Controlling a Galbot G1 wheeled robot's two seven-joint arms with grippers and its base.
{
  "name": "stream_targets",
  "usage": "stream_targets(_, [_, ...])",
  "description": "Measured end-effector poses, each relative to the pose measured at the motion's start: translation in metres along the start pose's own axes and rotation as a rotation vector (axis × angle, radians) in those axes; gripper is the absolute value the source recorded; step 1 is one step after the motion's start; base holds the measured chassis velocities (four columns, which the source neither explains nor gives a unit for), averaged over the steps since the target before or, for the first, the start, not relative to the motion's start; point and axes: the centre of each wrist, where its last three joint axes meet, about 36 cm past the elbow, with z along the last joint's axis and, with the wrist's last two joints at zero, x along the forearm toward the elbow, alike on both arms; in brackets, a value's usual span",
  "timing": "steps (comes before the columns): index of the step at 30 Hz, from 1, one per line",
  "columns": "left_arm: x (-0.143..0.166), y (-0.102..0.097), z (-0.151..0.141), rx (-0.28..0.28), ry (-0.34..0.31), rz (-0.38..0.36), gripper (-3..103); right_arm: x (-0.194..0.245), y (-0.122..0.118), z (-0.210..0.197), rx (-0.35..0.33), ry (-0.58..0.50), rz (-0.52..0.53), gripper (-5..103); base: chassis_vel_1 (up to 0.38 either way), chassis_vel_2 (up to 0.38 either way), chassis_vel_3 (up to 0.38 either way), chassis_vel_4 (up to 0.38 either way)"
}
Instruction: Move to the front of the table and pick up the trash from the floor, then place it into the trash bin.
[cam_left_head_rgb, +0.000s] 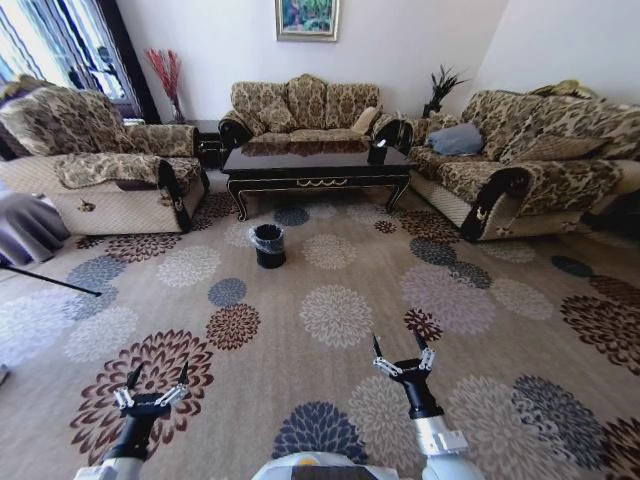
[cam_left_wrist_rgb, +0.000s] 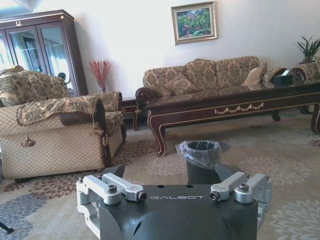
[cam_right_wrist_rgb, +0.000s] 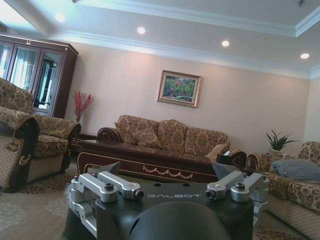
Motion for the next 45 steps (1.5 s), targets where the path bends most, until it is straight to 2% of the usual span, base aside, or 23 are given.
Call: stream_targets(45, [0.0000,0.0000,0.0000,0.000,0.000,0.000,100,0.0000,0.0000,0.0000,0.000,0.000,0.000,100,0.000,0.000,0.000,0.000])
